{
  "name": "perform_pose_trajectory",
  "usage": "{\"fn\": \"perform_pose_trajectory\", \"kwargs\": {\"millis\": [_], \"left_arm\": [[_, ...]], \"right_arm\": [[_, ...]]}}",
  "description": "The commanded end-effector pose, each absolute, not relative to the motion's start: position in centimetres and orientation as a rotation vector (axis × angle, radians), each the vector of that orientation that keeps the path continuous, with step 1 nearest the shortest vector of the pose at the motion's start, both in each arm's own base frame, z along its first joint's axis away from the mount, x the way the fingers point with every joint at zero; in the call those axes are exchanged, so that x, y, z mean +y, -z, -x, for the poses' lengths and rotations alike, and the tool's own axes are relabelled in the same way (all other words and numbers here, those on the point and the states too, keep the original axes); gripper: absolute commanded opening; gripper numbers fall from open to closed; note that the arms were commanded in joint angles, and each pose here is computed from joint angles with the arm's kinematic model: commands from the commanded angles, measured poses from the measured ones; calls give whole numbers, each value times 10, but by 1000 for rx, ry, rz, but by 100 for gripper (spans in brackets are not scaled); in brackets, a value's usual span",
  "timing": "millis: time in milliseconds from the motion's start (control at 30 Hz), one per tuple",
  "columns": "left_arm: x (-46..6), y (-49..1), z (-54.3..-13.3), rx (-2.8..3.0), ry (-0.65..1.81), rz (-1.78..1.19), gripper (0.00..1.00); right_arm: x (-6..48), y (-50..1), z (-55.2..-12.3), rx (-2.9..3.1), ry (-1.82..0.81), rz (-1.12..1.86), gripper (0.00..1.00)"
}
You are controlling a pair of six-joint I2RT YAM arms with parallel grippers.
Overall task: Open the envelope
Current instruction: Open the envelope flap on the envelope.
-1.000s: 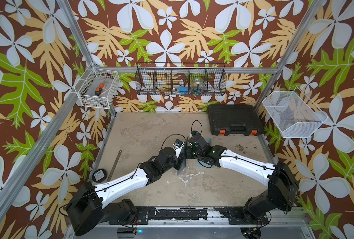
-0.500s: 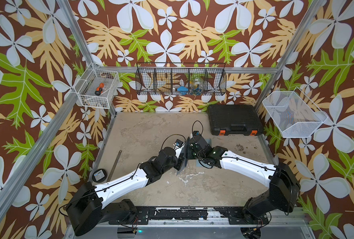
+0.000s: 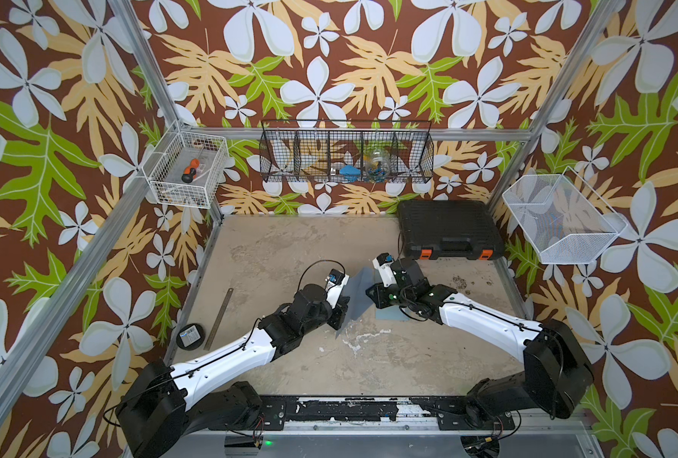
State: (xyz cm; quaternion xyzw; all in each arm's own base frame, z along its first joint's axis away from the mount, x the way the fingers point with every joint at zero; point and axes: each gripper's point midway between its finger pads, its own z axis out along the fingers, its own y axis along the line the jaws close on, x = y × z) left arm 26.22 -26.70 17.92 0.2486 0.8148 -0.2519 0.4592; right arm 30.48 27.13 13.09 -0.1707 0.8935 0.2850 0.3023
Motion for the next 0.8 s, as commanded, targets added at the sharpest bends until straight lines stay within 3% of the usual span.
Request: {"fn": "perform_pose_trajectory", "kwargs": {"millis": [0, 100, 500, 600, 633, 733, 767], "left_arm": [[-273, -188, -259, 1977, 691, -617, 0], [-273, -189, -258, 1975, 714, -615, 0], [-261, -192, -261, 1983, 752, -566, 0], [-256, -188, -267, 2007, 741, -529, 1], [-254, -186, -269, 2019, 731, -515, 3], [-240, -178, -282, 2068, 653, -410, 28], [-235, -175, -285, 2084, 635, -381, 32]], "right_arm": [[282, -140, -293, 2278, -867, 602, 21], [275, -138, -292, 2258, -878, 596, 22], [255, -167, -276, 2124, -1016, 670, 0], [257, -173, -268, 2102, -1059, 702, 0], [258, -174, -266, 2102, -1071, 702, 0], [257, -171, -265, 2122, -1082, 687, 0], [256, -168, -267, 2142, -1073, 661, 0]]}}
